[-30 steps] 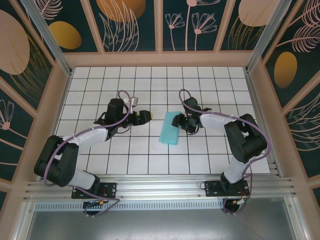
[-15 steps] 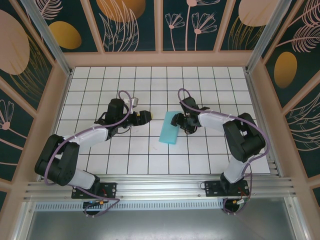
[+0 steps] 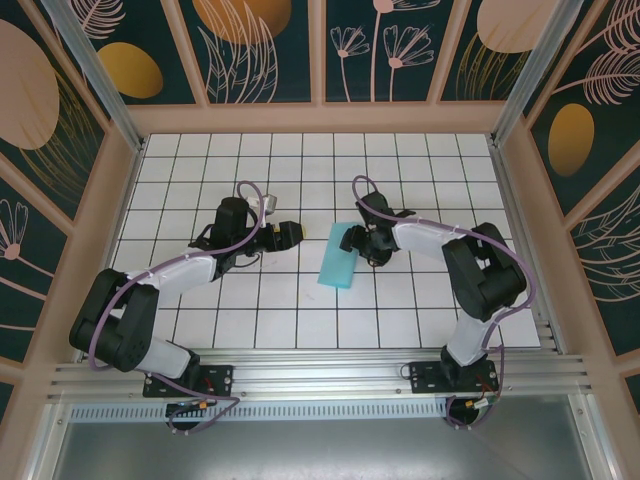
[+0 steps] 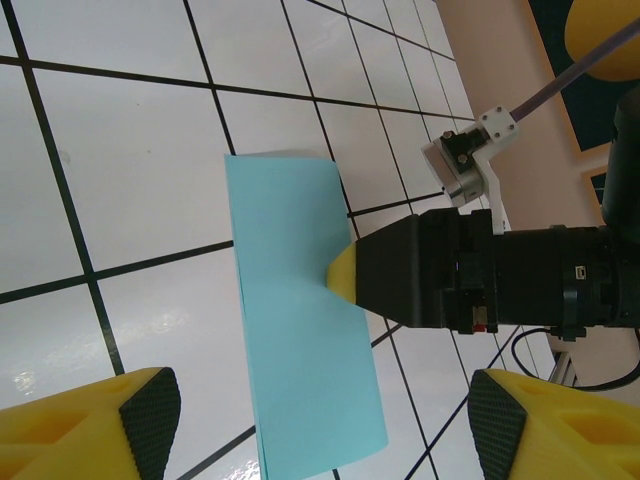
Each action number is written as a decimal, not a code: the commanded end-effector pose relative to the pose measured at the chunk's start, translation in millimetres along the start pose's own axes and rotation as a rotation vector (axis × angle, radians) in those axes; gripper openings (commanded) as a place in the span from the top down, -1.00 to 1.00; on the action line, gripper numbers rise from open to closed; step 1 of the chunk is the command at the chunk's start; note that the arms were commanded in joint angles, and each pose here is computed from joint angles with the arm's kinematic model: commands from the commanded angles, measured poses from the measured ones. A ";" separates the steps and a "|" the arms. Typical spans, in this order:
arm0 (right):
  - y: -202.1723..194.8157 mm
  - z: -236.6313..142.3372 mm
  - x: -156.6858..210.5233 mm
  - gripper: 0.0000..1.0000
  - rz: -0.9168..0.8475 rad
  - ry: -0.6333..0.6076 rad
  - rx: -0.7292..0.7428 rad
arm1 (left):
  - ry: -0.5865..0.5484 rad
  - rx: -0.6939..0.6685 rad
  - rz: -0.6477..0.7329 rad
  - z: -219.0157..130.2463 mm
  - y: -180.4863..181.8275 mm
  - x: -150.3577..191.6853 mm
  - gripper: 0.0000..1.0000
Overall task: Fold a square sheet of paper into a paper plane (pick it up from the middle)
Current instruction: Fold the square sheet of paper in half at the center of the table, then hold the square sheet of paper at the center of the table, then fold the square sheet of paper in half at the center of the table.
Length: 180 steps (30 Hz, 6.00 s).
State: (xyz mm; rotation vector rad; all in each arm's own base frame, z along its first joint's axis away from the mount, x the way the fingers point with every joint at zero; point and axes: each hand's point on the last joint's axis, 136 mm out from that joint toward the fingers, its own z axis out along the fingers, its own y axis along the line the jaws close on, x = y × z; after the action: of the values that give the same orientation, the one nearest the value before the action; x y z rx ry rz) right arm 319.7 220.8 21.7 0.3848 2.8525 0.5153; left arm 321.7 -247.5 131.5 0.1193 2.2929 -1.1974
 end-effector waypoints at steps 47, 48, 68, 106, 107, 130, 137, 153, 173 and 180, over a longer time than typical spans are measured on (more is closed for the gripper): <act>-53.0 47.1 32.5 -0.38 0.012 0.098 0.225 | 0.164 -0.079 -0.094 98.2 -0.2 20.8 0.72; -53.8 47.2 33.2 -0.38 0.012 0.099 0.226 | 0.170 -0.088 -0.103 101.3 2.3 22.5 0.81; -58.1 51.1 38.7 -0.39 0.018 0.110 0.235 | 0.262 -0.157 -0.127 131.7 25.8 45.1 1.00; 24.4 -48.2 -18.6 -0.25 0.005 -0.152 -0.118 | 0.357 -0.327 -0.132 132.8 72.4 80.3 1.00; 29.3 -48.9 -13.1 -0.04 0.007 -0.136 -0.168 | 0.358 -0.328 -0.131 132.7 72.9 80.5 1.00; 46.1 -34.9 13.0 0.85 0.061 0.012 -0.507 | 0.377 -0.338 -0.128 132.5 76.4 84.7 1.00; 18.3 -15.5 22.7 0.84 0.095 0.042 -0.452 | 0.381 -0.347 -0.129 131.4 78.6 86.6 1.00; -19.6 7.0 47.5 0.79 0.111 0.087 -0.407 | 0.391 -0.353 -0.125 131.2 80.9 89.0 1.00; 5.0 -6.7 53.4 0.78 0.049 0.104 -0.482 | 0.397 -0.357 -0.119 130.1 81.3 90.0 1.00; -10.0 -0.8 60.8 0.77 0.058 0.109 -0.438 | 0.397 -0.358 -0.114 130.1 81.2 89.0 1.00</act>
State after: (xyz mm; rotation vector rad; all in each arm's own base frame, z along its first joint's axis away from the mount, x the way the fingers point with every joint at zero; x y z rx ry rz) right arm 264.5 236.9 16.8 0.3629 2.7071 1.2285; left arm 348.6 -338.0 14.6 0.1265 2.6938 -1.0235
